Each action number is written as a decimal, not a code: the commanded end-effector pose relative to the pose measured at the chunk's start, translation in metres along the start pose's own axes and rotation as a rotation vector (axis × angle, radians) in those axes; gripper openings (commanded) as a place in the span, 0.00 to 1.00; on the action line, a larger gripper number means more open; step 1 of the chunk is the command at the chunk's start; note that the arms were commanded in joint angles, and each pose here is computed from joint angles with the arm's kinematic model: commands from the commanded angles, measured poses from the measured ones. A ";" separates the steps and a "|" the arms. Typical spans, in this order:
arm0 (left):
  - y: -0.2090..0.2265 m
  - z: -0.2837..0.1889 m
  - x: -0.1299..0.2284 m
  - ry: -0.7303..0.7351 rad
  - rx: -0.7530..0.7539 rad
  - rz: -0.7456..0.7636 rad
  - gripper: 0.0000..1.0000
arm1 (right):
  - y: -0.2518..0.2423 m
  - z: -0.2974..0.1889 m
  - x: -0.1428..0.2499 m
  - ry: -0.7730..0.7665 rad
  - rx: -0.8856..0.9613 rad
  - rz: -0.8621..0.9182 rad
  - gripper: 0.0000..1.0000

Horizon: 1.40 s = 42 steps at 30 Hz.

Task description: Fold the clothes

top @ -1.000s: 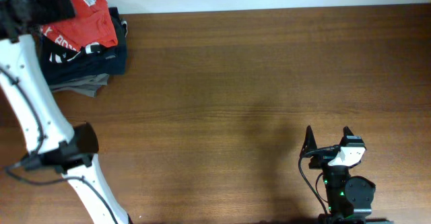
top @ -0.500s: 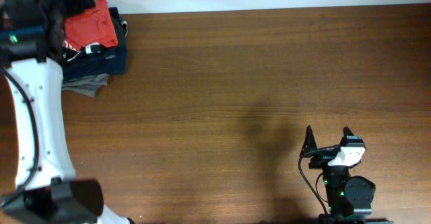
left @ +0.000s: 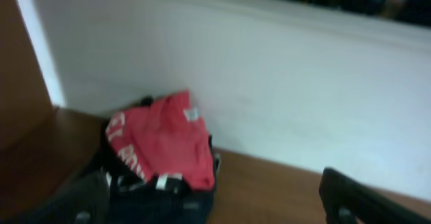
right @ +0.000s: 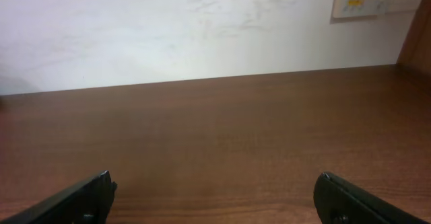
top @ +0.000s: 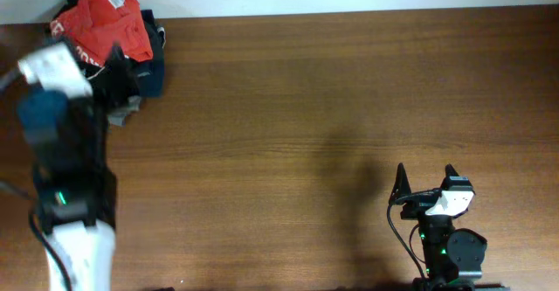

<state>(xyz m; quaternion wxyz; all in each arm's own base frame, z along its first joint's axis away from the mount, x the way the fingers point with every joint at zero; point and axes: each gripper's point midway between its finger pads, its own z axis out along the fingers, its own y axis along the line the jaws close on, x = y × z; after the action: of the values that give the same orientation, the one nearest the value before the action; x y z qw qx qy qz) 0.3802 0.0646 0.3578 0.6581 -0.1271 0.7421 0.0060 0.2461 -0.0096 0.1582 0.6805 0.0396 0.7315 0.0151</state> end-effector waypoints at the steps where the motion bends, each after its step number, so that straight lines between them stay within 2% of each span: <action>1: 0.007 -0.035 0.032 -0.067 0.011 -0.010 0.99 | 0.000 0.000 0.002 0.003 0.004 -0.001 0.99; 6: 0.004 -0.075 0.068 -0.138 0.051 -0.009 0.99 | 0.000 0.000 0.002 0.003 0.004 -0.001 0.99; 12: 0.007 -0.104 0.092 -0.197 0.042 -0.016 0.99 | 0.000 0.000 0.002 0.003 0.004 -0.001 0.99; 16: 0.012 -0.114 0.115 -0.225 0.047 -0.020 0.99 | 0.000 0.000 0.002 0.003 0.004 -0.001 0.99; 27: 0.019 -0.126 0.151 -0.304 0.062 -0.028 0.99 | 0.000 0.000 0.002 0.003 0.004 -0.001 0.99; 32: 0.017 -0.121 0.163 -0.271 0.073 -0.018 0.99 | 0.000 0.000 0.002 0.003 0.004 -0.001 0.99; 38: 0.020 -0.115 0.190 -0.159 0.059 -0.004 0.99 | 0.000 0.000 0.002 0.003 0.004 -0.001 0.99; 42: 0.011 -0.114 0.209 -0.084 0.113 0.053 0.99 | 0.000 0.000 0.002 0.003 0.004 -0.001 0.99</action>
<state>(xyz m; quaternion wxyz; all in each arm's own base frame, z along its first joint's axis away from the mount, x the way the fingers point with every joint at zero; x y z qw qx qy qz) 0.2452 0.0281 0.1750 0.7040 -0.1070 0.7020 -0.0087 0.2461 -0.0096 0.1580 0.6802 0.0399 0.7318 0.0151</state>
